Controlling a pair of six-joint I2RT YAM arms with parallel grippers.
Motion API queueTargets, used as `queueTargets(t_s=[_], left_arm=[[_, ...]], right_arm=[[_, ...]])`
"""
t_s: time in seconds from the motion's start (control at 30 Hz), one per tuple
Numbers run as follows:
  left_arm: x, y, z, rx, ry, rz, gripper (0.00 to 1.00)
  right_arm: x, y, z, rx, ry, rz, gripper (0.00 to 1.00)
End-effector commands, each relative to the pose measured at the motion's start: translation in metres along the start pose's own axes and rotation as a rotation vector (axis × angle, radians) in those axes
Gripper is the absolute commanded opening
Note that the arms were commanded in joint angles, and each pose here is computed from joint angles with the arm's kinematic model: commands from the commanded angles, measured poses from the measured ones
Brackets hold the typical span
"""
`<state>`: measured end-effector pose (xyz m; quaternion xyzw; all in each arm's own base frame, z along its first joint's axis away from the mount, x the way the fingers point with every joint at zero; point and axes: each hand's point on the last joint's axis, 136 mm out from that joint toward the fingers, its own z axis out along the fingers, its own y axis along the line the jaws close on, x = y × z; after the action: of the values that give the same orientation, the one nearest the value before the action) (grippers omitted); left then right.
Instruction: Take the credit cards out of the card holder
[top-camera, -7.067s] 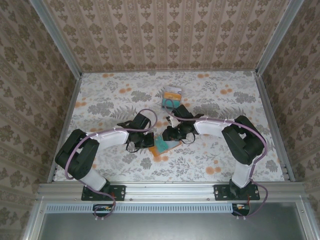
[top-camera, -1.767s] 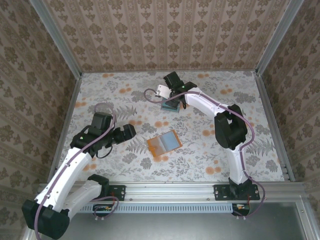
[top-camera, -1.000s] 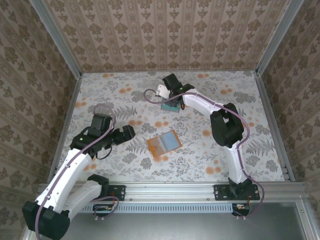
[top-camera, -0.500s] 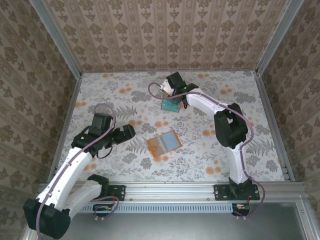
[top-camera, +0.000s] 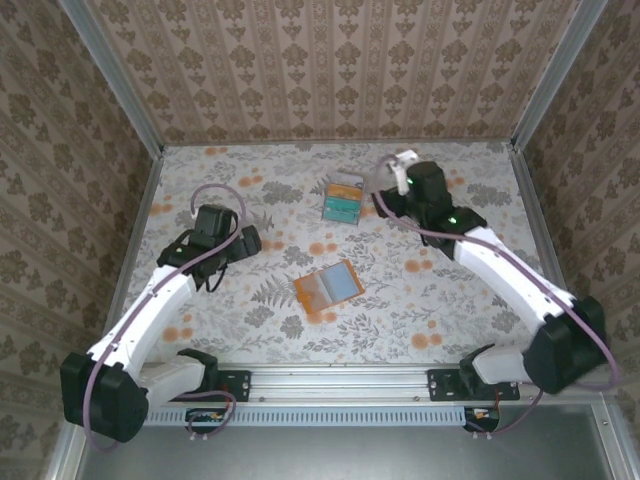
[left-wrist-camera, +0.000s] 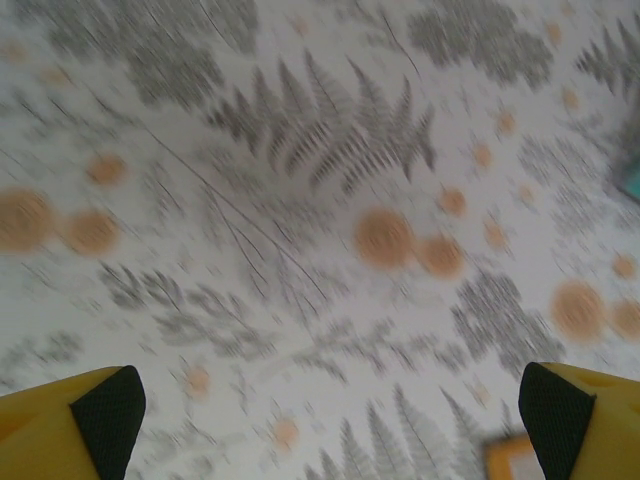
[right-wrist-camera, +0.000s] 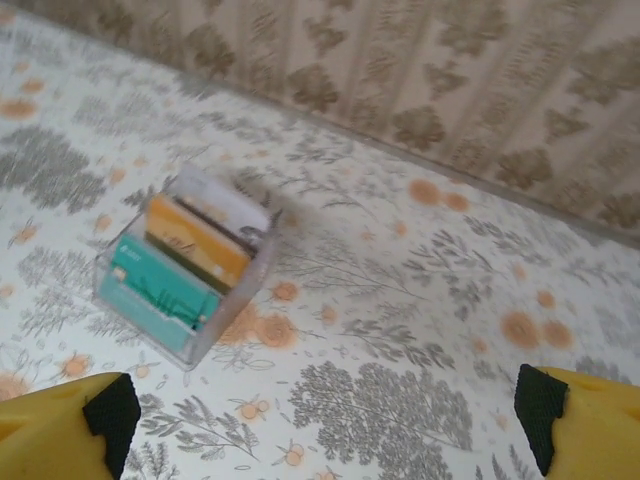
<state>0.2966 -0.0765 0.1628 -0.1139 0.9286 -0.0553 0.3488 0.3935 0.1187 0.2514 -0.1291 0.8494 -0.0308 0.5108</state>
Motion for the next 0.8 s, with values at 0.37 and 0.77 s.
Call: queueTargets(t_s=[0.37,0.77], left_arm=[[-0.069,0.099,0.088,-0.466,-0.198,0.195,1.0],[-0.066,0.106,0.107,-0.24,-0.437,0.198,1.0]], right_arm=[[0.15,-0.106,0.02,0.385,0.026,0.301,1.0],[0.154,-0.112,0.063,0.34,-0.077,0.286,1.0]])
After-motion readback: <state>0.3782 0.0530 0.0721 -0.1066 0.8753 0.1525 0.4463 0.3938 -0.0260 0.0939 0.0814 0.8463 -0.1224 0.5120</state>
